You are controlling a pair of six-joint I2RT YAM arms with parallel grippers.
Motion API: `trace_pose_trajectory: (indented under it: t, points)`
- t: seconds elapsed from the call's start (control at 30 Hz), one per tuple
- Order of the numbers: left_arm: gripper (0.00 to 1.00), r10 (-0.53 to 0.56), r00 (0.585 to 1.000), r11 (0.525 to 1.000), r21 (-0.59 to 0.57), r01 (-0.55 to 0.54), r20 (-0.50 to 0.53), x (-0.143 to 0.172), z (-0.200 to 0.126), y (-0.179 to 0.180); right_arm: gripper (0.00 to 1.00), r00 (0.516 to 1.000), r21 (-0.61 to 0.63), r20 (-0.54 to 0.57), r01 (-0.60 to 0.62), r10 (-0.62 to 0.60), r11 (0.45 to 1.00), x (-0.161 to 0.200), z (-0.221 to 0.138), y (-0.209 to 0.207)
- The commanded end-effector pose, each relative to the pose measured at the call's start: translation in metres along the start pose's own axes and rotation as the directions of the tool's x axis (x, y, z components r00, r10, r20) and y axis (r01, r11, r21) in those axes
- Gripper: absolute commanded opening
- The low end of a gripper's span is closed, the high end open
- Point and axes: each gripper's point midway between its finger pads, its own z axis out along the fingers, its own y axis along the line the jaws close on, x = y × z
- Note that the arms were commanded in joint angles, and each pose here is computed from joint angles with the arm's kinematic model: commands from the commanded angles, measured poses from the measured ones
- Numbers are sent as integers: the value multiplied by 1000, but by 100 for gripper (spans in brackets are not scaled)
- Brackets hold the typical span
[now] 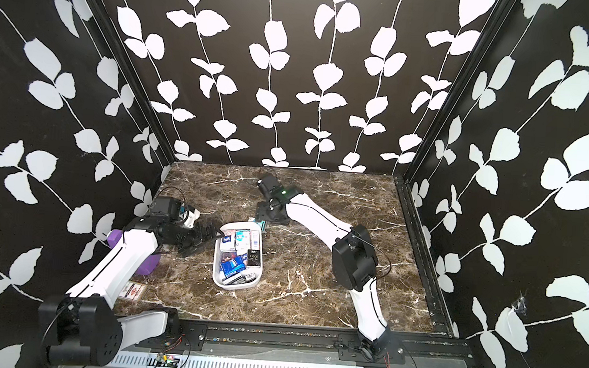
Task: Put the pocket tissues into the storage box
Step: Pick up the pocket tissues from the center of the board.
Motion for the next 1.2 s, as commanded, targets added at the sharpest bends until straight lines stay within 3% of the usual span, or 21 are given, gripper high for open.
trace_pose_trajectory:
  t: [0.0,0.2,0.53,0.93,1.17]
  points:
    - [99,32,999,999,38,-32,-2,-6,-7,-12,74,996,37,37,-78,76,996,-19,18,-28]
    - [99,10,1000,1000,3,-10,-3,-15,-4,-9,63,940,21,88,-333,330,943,-49,46,-53]
    - [99,18,999,997,-70,-16,28,-15,-9,3,51,815,4,132,-569,564,822,-68,89,-62]
    - [99,26,999,995,-93,-23,27,-13,-8,9,47,750,-6,156,-650,643,759,-78,110,-74]
    - [99,26,999,996,-91,-24,26,-15,-7,8,46,727,52,137,-683,673,728,-66,124,-89]
